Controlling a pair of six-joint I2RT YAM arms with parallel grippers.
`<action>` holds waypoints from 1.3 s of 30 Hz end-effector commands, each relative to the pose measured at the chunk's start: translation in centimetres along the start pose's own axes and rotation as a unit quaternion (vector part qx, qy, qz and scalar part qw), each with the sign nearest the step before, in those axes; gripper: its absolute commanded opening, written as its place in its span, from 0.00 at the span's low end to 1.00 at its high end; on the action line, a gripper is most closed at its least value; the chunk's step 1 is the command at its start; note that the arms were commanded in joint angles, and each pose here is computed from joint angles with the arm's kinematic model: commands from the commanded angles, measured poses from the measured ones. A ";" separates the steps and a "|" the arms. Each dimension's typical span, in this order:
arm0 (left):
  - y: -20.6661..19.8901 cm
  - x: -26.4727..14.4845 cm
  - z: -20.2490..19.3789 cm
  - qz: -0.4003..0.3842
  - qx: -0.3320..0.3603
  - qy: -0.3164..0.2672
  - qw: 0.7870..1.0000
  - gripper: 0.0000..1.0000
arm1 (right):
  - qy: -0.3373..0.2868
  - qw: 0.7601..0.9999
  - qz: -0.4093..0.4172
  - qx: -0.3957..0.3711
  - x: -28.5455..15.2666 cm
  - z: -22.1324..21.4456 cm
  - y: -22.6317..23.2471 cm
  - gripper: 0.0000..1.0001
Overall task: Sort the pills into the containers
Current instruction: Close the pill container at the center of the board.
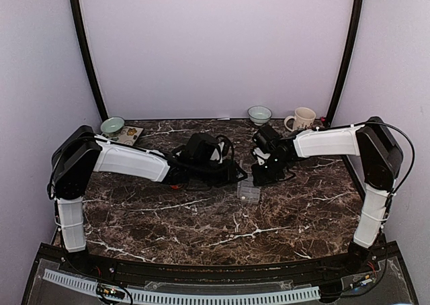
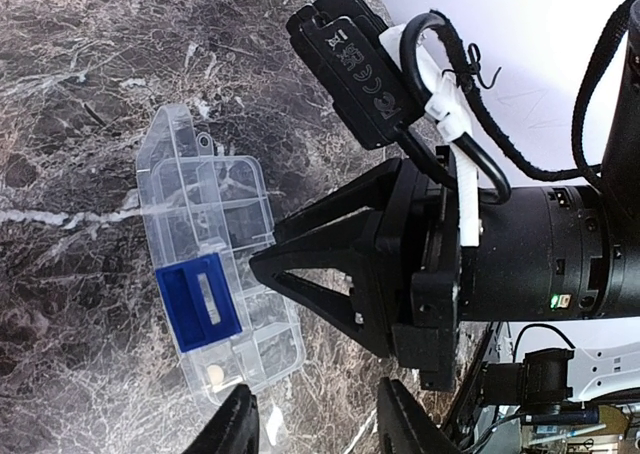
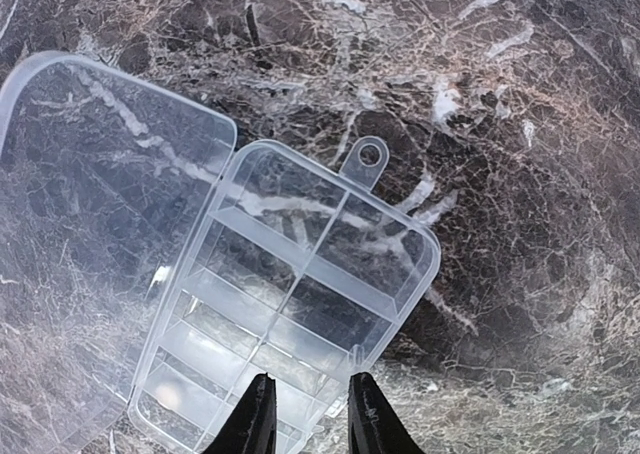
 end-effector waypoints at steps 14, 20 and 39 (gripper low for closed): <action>-2.1 0.8 -0.2 -0.034 0.009 0.010 0.999 0.41 | 0.002 1.000 0.025 0.011 0.3 -0.7 -0.2 0.24; -2.1 1.2 -0.3 -0.032 0.010 0.013 0.999 0.39 | 0.004 1.000 0.027 0.014 0.5 -0.8 -0.3 0.24; 0.6 -5.3 0.0 0.070 0.007 -0.080 0.994 0.19 | 0.002 0.999 0.034 0.011 0.7 -0.3 -0.4 0.24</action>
Point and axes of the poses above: each gripper's point midway between its finger pads, its own x axis out along the fingers, its own y axis along the line the jaws close on, z = x × y, the point moved 7 cm from there along -x, back along the fingers, and after that the axes turned 8 degrees about -x, right-handed, at the moved point
